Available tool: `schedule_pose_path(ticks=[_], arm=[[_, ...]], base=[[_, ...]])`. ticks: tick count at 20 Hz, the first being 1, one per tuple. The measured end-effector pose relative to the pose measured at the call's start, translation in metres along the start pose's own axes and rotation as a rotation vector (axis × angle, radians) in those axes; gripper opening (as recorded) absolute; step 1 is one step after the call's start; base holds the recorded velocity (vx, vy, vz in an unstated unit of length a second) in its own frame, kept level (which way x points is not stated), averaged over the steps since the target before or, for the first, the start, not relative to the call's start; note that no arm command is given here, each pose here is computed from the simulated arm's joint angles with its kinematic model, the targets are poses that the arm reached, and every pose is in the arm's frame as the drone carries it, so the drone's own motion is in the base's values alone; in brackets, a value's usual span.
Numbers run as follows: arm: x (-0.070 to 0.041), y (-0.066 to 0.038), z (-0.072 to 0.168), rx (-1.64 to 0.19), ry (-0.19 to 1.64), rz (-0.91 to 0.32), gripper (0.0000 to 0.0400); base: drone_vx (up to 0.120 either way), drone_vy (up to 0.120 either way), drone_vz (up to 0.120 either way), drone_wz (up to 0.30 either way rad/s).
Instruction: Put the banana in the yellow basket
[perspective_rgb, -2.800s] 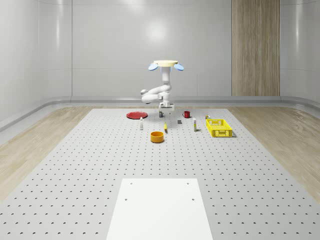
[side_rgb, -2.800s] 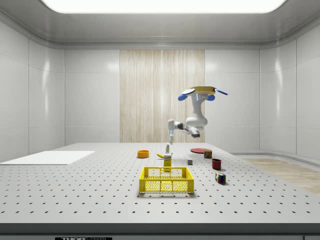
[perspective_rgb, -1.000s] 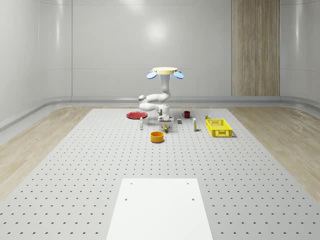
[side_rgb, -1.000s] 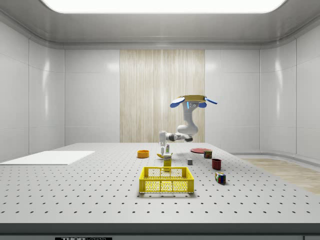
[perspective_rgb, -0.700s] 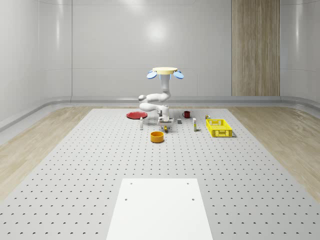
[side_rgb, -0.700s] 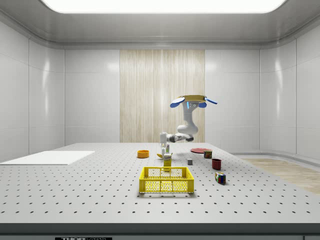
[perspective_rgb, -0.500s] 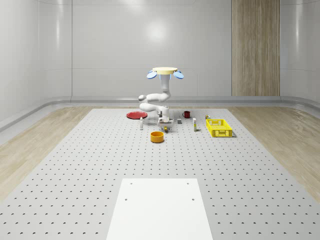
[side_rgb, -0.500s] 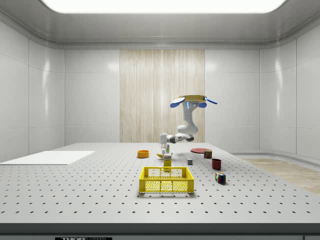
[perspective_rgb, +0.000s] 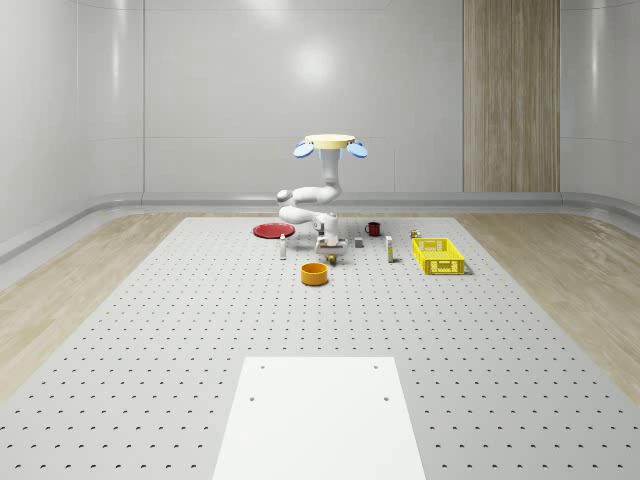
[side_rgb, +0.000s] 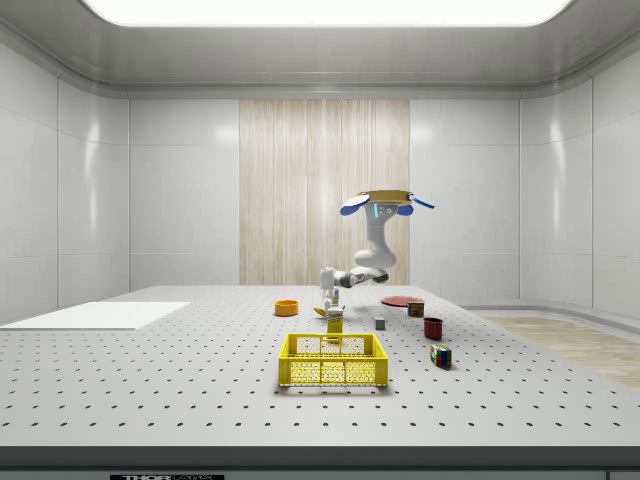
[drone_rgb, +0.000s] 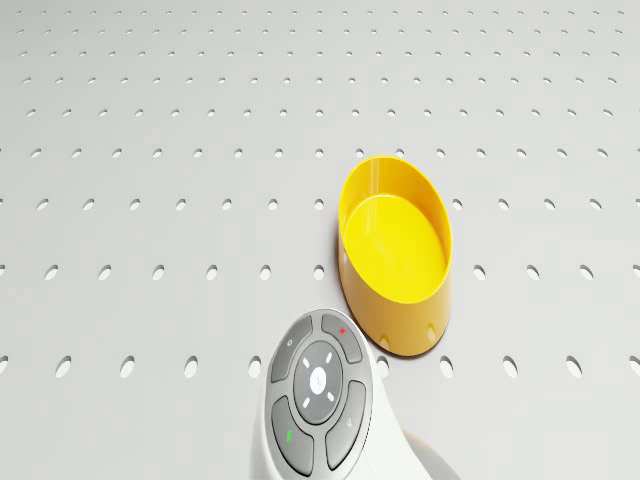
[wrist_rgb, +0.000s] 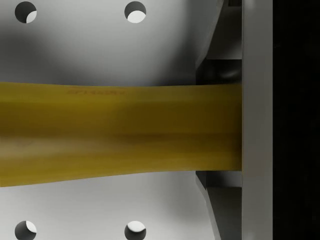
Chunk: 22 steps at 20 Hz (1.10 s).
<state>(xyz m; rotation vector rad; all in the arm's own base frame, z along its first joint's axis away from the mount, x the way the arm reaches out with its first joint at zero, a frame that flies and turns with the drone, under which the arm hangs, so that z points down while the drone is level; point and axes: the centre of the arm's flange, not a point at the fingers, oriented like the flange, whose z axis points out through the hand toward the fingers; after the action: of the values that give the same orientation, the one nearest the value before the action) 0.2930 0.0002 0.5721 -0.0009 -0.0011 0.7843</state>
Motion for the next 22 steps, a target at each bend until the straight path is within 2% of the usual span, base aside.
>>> schedule_pose_path(ticks=[5, 11, 14, 18, 22], arm=[[0.0, 0.0, -0.003, -0.001, 0.003, -0.015, 0.019], [0.0, 0.0, -0.024, -0.002, 0.004, -0.023, 0.019], [0.0, 0.0, -0.035, -0.002, 0.004, -0.02, 0.0189], [0.0, 0.0, -0.043, -0.002, 0.004, -0.016, 0.0189], [0.0, 0.0, -0.047, -0.002, 0.004, -0.016, 0.0189]], base=[[0.0, 0.0, 0.0, 0.0], [0.0, 0.0, 0.0, 0.0], [-0.013, 0.027, 0.12, 0.0], [-0.11, 0.12, 0.12, 0.0], [0.0, 0.12, 0.12, 0.0]])
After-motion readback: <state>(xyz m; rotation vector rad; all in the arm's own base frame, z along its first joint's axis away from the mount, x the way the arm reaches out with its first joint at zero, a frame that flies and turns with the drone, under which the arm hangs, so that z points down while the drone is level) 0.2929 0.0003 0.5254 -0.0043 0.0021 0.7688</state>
